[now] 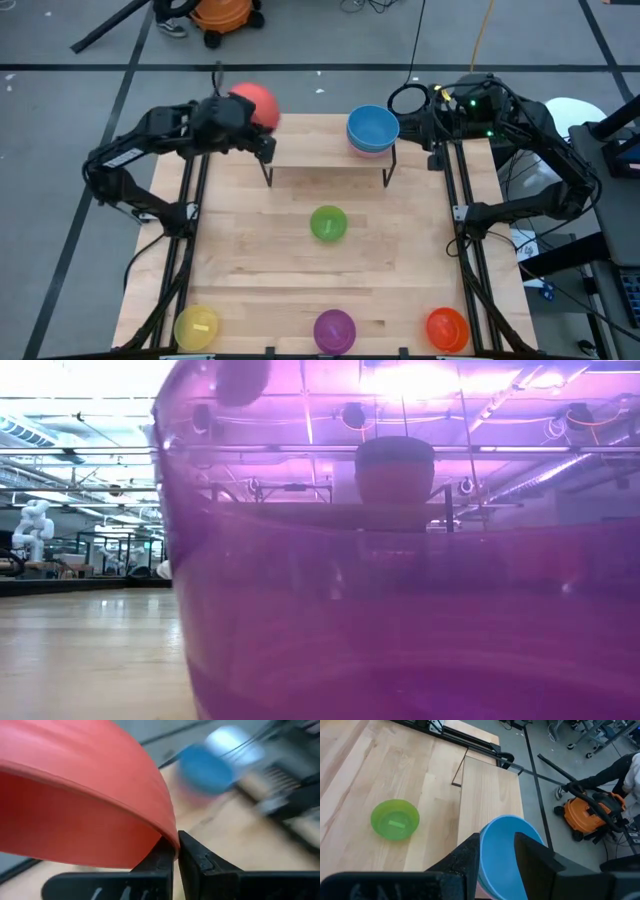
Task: Place and stack bowls onto a shelf
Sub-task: Stack the top orange bowl on top of the blue bowl on the shelf
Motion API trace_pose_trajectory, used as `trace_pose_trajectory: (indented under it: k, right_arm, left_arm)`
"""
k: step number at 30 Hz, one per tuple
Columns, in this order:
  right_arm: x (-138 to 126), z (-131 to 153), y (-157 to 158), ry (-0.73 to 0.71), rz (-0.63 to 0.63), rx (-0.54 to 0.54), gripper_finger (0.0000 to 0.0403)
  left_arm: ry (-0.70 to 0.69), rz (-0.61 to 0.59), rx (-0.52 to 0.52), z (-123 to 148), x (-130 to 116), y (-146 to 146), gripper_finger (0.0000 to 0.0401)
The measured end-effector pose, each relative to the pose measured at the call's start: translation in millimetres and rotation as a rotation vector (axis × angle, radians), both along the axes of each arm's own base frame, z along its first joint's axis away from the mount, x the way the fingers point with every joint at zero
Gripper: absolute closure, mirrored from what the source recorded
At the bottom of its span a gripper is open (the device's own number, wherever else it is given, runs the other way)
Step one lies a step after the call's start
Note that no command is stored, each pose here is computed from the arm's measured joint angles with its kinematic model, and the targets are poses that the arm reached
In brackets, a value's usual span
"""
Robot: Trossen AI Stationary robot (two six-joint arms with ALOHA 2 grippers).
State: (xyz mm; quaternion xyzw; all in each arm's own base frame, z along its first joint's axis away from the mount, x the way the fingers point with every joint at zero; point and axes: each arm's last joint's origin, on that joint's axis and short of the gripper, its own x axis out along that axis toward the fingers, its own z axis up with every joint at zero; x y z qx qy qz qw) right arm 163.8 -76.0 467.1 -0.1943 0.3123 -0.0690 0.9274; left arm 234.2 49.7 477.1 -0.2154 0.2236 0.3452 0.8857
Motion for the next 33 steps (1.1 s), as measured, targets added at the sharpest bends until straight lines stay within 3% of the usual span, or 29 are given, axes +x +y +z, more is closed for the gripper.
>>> trace_pose_trajectory:
  k: [5,16,24,33]
  right_arm:
    - [-2.6,-0.9,1.2,0.014,0.000,0.008,0.0287]
    - [-6.3,-5.1,3.2,0.065,0.005,0.033,0.0287]
    - [-9.1,-4.7,4.6,0.073,0.023,0.009,0.0287]
    - [-8.8,-4.8,4.5,0.076,0.028,0.004,0.0287]
  left_arm:
    - [-0.225,-0.155,0.067,22.5,14.9,-15.8,0.0391]
    - [-0.432,-0.416,0.103,27.3,64.6,-24.9,0.0391]
    - [-0.327,-0.536,-0.013,-3.4,96.1,-8.0,0.0391]
    - [-0.035,-0.448,-0.210,-39.0,92.4,-6.1,0.0391]
